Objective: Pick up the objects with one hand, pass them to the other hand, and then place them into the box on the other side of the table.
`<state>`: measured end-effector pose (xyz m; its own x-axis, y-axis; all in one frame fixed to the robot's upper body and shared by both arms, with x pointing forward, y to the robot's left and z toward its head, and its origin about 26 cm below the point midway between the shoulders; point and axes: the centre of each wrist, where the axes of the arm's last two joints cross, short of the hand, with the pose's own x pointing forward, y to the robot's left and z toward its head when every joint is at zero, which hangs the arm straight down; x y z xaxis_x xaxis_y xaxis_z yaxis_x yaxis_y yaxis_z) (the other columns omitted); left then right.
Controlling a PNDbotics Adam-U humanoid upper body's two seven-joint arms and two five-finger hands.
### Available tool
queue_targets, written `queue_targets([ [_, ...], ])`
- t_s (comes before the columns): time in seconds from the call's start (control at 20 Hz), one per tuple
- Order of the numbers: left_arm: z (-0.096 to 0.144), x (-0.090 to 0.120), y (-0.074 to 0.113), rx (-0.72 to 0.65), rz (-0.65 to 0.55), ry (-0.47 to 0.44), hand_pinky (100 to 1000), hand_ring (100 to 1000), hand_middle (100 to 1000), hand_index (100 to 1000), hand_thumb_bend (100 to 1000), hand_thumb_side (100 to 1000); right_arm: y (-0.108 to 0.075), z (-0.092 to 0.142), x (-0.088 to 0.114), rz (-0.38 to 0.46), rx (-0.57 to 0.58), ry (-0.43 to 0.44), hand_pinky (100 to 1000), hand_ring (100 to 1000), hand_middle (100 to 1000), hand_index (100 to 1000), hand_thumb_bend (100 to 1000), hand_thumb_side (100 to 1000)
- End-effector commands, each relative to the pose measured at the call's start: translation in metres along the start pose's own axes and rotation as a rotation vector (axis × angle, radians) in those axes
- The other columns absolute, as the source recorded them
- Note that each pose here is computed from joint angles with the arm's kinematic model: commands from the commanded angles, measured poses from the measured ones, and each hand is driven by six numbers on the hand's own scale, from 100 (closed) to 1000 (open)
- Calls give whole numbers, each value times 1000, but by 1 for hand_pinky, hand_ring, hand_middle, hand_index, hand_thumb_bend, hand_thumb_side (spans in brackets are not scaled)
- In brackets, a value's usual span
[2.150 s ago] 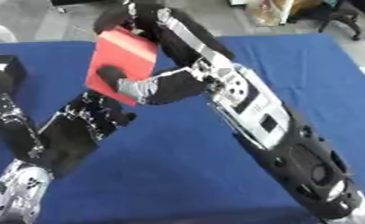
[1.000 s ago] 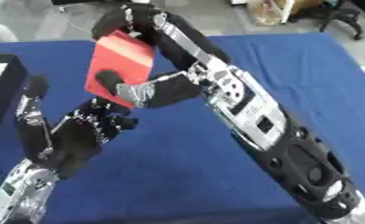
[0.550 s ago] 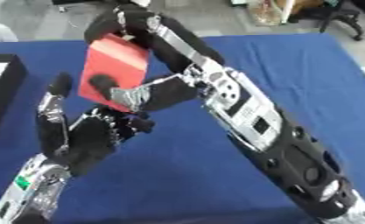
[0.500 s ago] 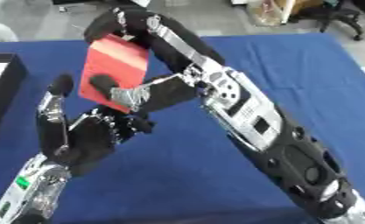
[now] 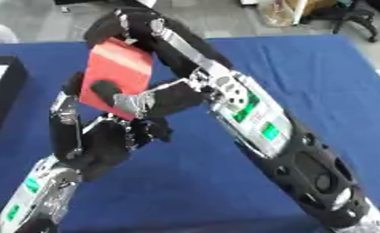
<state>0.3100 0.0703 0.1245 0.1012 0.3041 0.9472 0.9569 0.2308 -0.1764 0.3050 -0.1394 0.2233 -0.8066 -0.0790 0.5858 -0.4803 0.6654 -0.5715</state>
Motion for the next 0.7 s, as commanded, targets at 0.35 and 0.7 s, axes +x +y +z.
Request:
queue_targets([
  [0.35, -14, 6, -8, -49, 9, -21, 988, 650, 612, 833, 530, 1000, 8, -1, -3, 10, 66, -1, 411, 636, 726, 647, 100, 100],
  [0.7, -14, 5, -8, -40, 32, -34, 979, 611, 568, 805, 484, 1000, 11, 0, -5, 12, 128, 9, 438, 667, 756, 677, 115, 100],
])
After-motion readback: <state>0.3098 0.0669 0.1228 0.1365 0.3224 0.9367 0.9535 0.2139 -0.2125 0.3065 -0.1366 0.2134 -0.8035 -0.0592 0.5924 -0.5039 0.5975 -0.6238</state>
